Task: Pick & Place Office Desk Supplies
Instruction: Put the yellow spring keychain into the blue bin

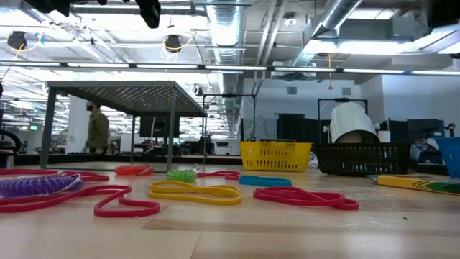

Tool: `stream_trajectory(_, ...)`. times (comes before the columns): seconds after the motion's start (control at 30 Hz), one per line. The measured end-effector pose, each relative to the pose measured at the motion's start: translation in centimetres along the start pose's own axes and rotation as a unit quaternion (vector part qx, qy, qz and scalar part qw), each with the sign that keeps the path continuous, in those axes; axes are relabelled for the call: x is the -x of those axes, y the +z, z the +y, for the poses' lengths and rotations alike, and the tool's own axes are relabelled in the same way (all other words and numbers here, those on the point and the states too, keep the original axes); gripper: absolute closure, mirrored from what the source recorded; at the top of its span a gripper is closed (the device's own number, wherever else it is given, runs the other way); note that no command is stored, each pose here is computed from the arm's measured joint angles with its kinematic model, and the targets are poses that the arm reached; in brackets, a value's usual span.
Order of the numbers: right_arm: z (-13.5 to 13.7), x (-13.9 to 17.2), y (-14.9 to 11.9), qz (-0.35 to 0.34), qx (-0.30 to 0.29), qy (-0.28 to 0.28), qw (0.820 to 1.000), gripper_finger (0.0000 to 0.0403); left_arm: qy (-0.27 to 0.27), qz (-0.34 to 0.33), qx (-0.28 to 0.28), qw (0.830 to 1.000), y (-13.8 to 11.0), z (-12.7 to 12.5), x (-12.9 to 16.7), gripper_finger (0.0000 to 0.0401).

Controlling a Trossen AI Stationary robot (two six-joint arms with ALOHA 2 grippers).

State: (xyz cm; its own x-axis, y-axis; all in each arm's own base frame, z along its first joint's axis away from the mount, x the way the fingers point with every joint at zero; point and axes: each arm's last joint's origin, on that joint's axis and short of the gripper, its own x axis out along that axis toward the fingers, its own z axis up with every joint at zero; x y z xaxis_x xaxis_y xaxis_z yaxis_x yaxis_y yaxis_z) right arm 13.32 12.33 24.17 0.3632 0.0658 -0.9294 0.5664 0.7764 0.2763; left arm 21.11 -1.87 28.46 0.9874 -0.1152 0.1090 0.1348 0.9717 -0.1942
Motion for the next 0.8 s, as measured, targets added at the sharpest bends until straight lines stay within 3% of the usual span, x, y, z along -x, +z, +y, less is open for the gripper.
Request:
stream_trajectory(0.5,1.7,-4.8,-1.8,0.057,0.011,-0.108,0.992,0.0403,0.0,0.001,0.0,1.0,0.0,0.0,0.0,0.0281)
stream_trajectory(0.8,1.7,-5.2,-1.7,0.059,0.01,-0.121,0.991,0.0403,0.001,0.001,0.0,1.0,0.0,0.0,0.0,0.0281)
